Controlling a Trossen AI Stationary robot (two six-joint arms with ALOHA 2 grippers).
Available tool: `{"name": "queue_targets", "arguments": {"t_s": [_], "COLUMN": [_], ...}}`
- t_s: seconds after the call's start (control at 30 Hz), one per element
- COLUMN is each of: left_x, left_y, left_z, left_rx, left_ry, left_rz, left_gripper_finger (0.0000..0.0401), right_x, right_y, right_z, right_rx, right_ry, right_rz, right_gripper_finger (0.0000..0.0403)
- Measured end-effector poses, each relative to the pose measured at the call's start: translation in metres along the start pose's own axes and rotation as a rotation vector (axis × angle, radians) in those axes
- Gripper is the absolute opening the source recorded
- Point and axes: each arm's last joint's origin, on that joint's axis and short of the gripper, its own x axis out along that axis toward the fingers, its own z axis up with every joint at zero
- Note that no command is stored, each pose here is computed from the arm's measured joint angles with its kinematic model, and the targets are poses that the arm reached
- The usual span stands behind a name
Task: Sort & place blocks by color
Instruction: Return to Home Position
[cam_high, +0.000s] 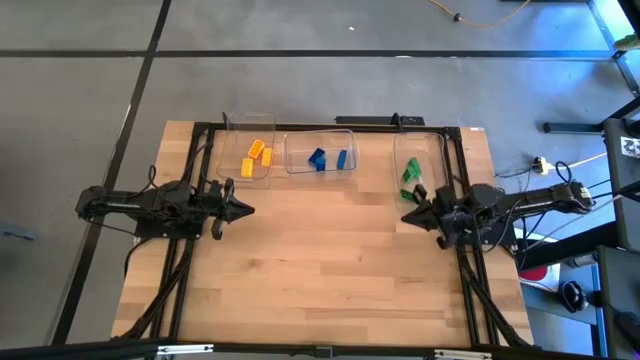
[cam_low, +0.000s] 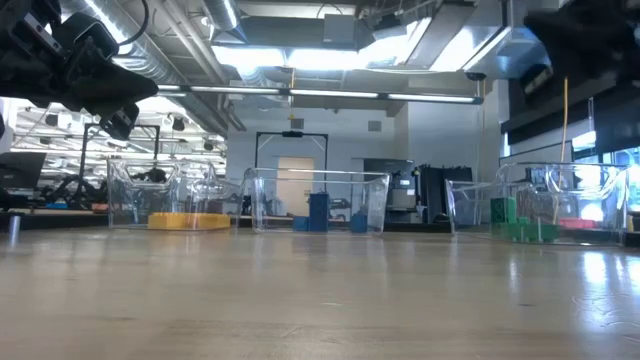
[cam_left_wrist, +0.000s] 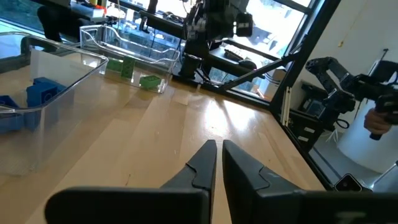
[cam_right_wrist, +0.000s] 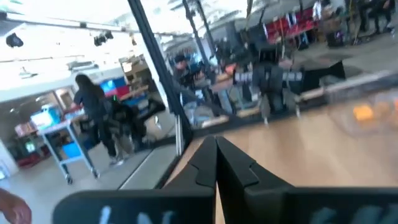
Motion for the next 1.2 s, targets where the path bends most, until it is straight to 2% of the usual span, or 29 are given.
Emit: {"name": "queue_targets", "arguments": {"t_s": [0.1,0.3,0.47,0.57,0.8,1.2], "left_x": [0.0,0.0,0.0,0.0,0.0,0.0], "left_y": [0.0,0.0,0.0,0.0,0.0,0.0], "left_z": [0.0,0.0,0.0,0.0,0.0,0.0], "left_rx": [0.0,0.0,0.0,0.0,0.0,0.0], "left_ry": [0.0,0.0,0.0,0.0,0.0,-0.003], "left_rz": [0.0,-0.001,0.0,0.0,0.0,0.008], "left_gripper_finger": [0.0021,0.0017,0.001,0.0007,0.0003,0.002], "right_x": [-0.004,-0.011,-0.02,-0.021,-0.021,-0.02], "right_y": [-0.006,-0.005,-0.01,-0.009,-0.009,-0.009], "right_z": [-0.016,-0.015,-0.026,-0.024,-0.026,-0.026], "right_rx": [0.013,-0.053,-0.096,-0.134,-0.13,-0.13], "right_ry": [0.034,0.056,0.169,0.16,0.174,0.174], "right_rz": [-0.012,0.02,-0.005,0.005,-0.004,-0.004], "right_gripper_finger": [0.0001,0.0,0.0,0.0001,0.0015,0.0014]}}
